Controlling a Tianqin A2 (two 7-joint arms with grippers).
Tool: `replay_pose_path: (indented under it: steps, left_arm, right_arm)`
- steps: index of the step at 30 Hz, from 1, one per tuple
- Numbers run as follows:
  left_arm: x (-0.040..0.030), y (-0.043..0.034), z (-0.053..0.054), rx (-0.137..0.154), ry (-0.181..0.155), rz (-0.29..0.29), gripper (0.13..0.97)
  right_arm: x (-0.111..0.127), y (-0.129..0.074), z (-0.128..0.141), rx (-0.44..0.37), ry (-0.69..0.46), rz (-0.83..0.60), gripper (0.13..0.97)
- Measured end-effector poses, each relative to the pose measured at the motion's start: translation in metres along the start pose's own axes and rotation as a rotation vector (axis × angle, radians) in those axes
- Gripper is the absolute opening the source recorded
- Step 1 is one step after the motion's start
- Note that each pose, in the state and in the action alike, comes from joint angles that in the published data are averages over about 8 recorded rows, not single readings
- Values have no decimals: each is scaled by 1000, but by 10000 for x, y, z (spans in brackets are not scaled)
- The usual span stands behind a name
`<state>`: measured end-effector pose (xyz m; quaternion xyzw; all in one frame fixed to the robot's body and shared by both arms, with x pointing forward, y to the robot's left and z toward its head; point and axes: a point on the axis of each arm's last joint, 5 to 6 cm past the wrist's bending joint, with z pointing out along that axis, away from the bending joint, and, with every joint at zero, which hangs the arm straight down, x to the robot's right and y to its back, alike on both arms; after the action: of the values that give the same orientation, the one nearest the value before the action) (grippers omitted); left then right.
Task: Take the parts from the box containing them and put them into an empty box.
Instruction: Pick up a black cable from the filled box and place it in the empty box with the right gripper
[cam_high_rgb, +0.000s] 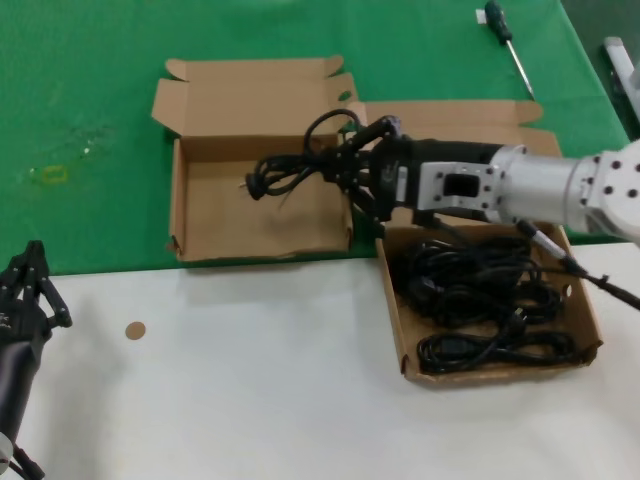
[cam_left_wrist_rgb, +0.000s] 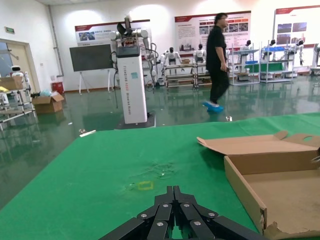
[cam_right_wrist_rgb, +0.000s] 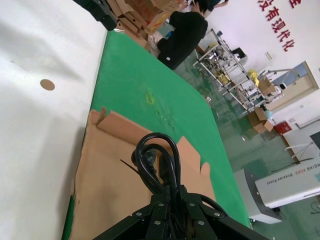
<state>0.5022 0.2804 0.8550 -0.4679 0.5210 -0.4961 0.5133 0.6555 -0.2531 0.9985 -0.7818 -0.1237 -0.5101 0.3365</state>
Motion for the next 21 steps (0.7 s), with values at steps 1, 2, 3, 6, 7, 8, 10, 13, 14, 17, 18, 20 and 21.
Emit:
replay_pose_path:
  steps: [1, 2, 3, 6, 7, 8, 10, 13, 14, 17, 18, 20, 21]
  left_arm:
    - [0, 0, 0, 0, 0, 0, 152]
    - [0, 0, 0, 0, 0, 0, 152]
    - [0, 0, 0, 0, 0, 0, 152]
    - [0, 0, 0, 0, 0, 0, 152]
    - [0, 0, 0, 0, 0, 0, 152]
    - [0, 0, 0, 0, 0, 0, 152]
    - [0, 0, 0, 0, 0, 0, 152]
    - [0, 0, 0, 0, 0, 0, 152]
    - [0, 0, 0, 0, 0, 0, 152]
    - [0, 0, 0, 0, 0, 0, 152]
    - [0, 0, 0, 0, 0, 0, 152]
    - [0, 0, 0, 0, 0, 0, 152]
    - [0, 0, 0, 0, 0, 0, 152]
  right_arm:
    - [-5, -13, 37, 2, 0, -1, 170]
    - [-10, -25, 73, 5, -1, -2, 170]
    - [-16, -39, 108, 8, -2, -2, 170]
    - [-34, -75, 202, 16, -7, -3, 170]
    - [-39, -86, 231, 19, -8, -4, 170]
    - [-45, -96, 259, 21, -10, -4, 170]
    - [-55, -113, 315, 25, -13, -4, 170]
    - [-69, -123, 396, 28, -18, -4, 169]
    - [-74, -123, 423, 28, -19, -4, 169]
    - [-86, -108, 503, 26, -22, -2, 169]
    - [-91, -98, 530, 24, -23, -1, 169]
    - [-99, -75, 585, 20, -24, 1, 169]
    - [-104, -63, 612, 17, -24, 2, 169]
